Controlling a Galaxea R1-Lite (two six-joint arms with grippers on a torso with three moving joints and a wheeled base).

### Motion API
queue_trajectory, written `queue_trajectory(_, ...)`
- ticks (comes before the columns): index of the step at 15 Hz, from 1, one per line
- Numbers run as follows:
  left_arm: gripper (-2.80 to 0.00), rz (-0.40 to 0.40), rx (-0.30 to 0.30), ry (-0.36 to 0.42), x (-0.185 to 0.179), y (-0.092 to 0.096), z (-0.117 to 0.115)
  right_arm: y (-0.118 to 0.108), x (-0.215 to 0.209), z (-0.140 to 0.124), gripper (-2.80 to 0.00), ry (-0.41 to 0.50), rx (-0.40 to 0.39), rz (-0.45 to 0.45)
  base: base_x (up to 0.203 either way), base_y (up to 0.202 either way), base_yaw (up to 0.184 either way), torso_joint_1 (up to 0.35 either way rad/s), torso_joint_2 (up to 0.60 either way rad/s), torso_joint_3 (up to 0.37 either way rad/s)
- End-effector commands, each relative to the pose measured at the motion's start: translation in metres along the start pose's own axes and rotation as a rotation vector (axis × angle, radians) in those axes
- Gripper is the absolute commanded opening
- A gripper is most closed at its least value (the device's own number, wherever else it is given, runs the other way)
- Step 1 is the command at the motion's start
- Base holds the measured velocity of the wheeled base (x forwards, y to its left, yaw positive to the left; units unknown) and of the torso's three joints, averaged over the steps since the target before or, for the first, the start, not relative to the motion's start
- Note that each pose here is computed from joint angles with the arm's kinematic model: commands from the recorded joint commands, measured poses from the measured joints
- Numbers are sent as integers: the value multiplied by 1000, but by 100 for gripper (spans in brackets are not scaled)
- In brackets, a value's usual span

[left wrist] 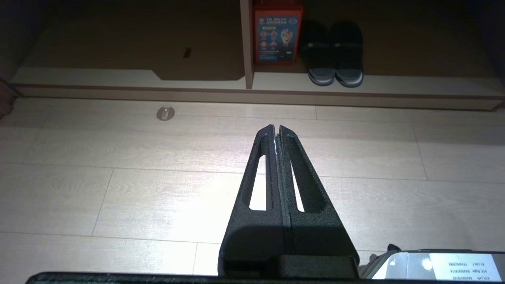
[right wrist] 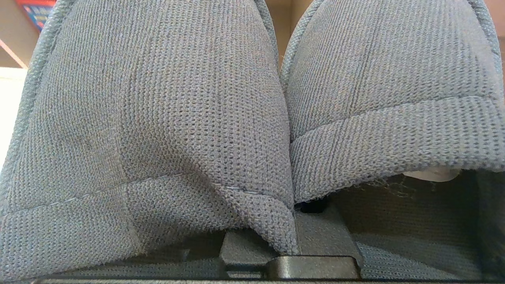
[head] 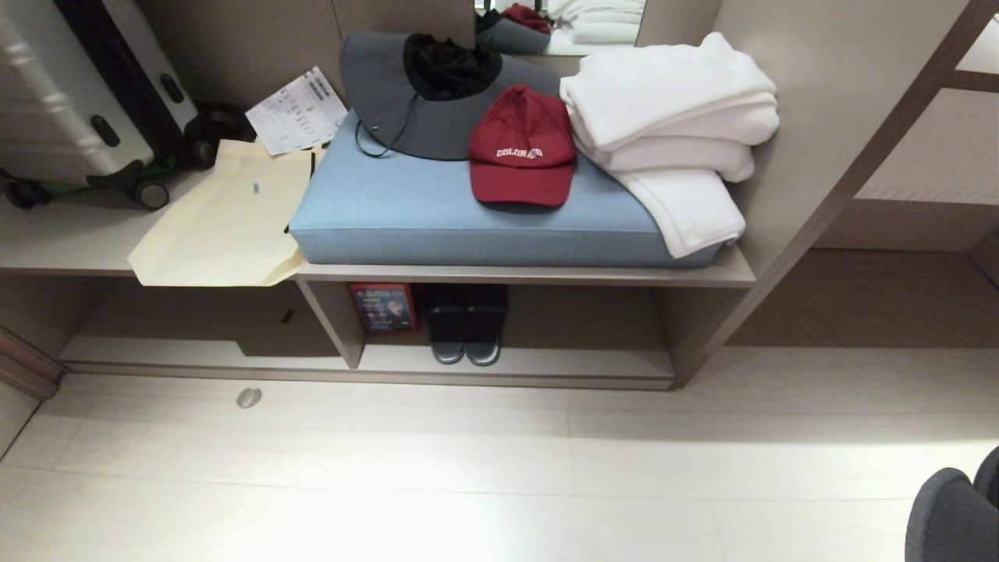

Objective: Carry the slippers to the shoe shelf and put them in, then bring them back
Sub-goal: Place the slippers into the shoe cabinet

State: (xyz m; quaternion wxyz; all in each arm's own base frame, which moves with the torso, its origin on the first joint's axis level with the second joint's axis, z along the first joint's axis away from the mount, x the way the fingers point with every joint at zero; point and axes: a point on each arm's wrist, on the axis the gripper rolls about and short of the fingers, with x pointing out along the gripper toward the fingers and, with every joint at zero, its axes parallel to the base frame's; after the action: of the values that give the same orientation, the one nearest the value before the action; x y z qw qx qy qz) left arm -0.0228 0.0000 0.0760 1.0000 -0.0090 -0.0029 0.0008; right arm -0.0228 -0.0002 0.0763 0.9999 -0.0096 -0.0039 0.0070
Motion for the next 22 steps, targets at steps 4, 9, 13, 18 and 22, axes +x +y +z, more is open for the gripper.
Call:
queue_trajectory(4, -280, 0, -2, 0, 0, 0, 0, 0, 0, 0, -280, 2, -1, 0, 0, 0, 0, 6, 2, -198)
queue_trajectory(9, -280, 0, -2, 0, 0, 0, 0, 0, 0, 0, -280, 1, -1, 1, 0, 0, 0, 3, 5, -195)
queue_trajectory(13, -280, 1, -2, 0, 0, 0, 0, 0, 0, 0, -280, 3, -1, 1, 0, 0, 0, 4, 4, -192)
queue_trajectory(18, -280, 1, -2, 0, 0, 0, 0, 0, 0, 0, -280, 0, -1, 1, 0, 0, 0, 5, 2, -198)
queue_trajectory(22, -280, 0, -2, 0, 0, 0, 0, 0, 0, 0, -280, 2, -1, 1, 0, 0, 0, 2, 2, -200)
